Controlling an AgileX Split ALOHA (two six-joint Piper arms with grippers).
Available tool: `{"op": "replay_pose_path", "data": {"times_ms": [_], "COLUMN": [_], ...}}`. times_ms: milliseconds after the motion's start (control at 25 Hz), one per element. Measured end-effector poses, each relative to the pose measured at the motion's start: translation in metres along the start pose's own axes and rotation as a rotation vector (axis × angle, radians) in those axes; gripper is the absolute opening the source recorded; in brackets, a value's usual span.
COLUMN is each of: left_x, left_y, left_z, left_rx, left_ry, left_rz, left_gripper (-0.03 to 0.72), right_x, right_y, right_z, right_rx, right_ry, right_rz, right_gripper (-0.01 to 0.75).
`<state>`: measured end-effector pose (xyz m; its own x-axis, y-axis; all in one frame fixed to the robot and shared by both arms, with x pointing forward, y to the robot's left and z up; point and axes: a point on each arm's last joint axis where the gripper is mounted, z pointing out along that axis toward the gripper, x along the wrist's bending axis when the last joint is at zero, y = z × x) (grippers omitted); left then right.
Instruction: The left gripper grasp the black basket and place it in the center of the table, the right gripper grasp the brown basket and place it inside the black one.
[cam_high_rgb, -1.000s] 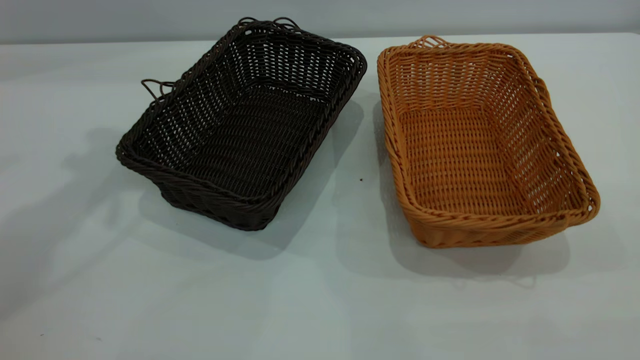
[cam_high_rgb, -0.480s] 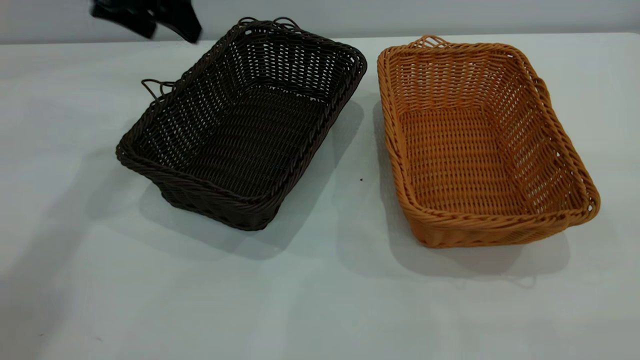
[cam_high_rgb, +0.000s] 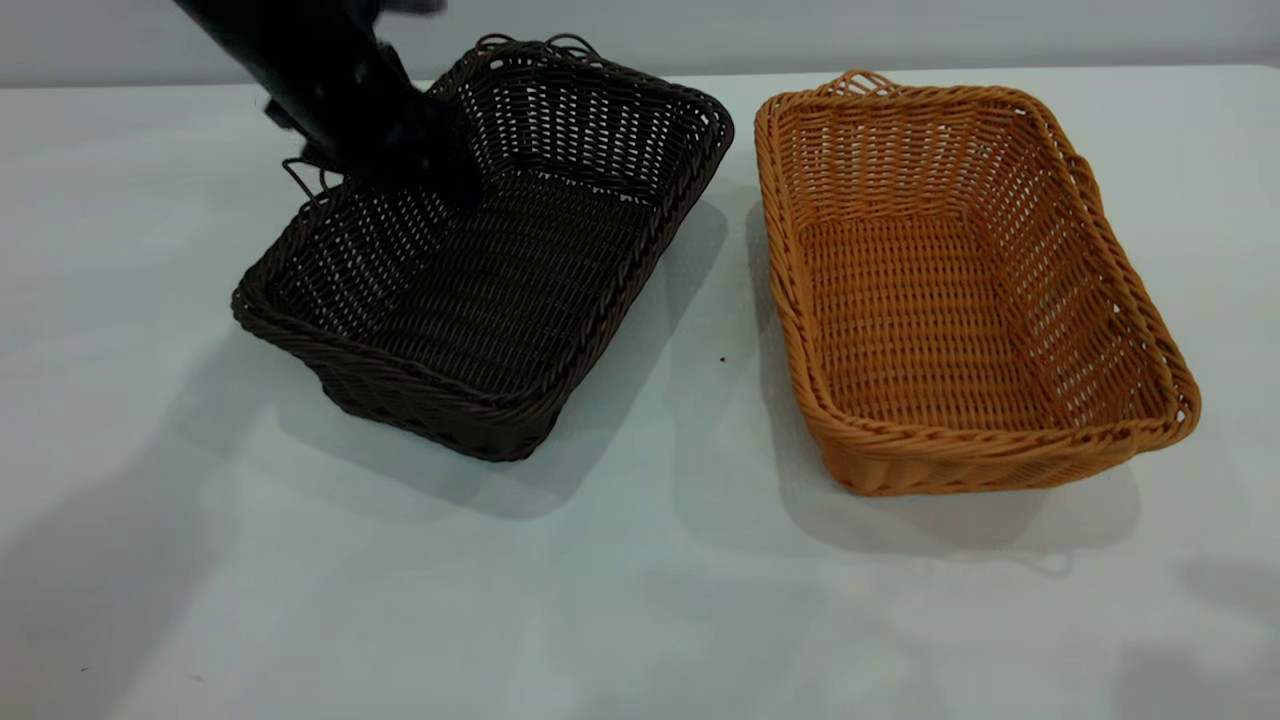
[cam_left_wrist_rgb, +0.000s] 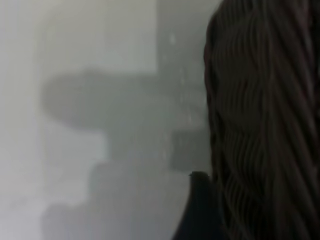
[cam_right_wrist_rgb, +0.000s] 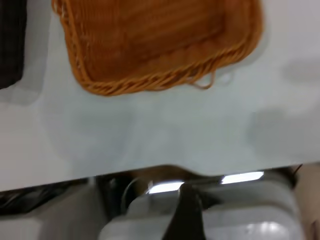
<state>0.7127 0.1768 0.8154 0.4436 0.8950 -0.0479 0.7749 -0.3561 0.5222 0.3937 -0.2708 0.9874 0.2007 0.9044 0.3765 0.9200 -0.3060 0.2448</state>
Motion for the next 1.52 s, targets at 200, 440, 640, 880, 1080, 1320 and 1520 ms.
{"op": "replay_pose_path", "data": {"times_ms": [200, 440, 640, 880, 1080, 1320, 1520], "left_x": [-0.002, 0.002, 0.016, 0.030, 0.029, 0.030, 0.027], "left_y": [-0.002, 0.017, 0.051, 0.060, 0.058, 0.058, 0.057], "left_z": [0.006, -0.021, -0.077, -0.098, -0.098, -0.098, -0.097], "left_rx": [0.000, -0.039, -0.171, -0.217, -0.211, -0.209, -0.187], "left_ry": [-0.005, 0.013, 0.070, 0.103, 0.099, 0.104, 0.103], "left_rz": [0.037, 0.114, 0.107, 0.092, 0.091, 0.140, 0.313], "left_gripper": [0.241, 0.228, 0.228, 0.228, 0.228, 0.227, 0.227], "right_x": [0.002, 0.000, -0.009, -0.022, -0.029, -0.032, -0.056], "right_y": [0.018, 0.033, 0.036, 0.040, 0.051, 0.070, 0.110], "right_z": [0.040, 0.090, 0.130, 0.175, 0.206, 0.223, 0.204], "right_rx": [0.085, 0.154, 0.209, 0.234, 0.245, 0.230, 0.123], "right_ry": [0.065, 0.140, 0.155, 0.140, 0.123, 0.170, 0.251], "right_rz": [0.122, 0.416, 0.620, 0.749, 0.775, 0.728, 0.672], "right_gripper": [0.580, 0.580, 0.580, 0.568, 0.480, 0.096, 0.067]}}
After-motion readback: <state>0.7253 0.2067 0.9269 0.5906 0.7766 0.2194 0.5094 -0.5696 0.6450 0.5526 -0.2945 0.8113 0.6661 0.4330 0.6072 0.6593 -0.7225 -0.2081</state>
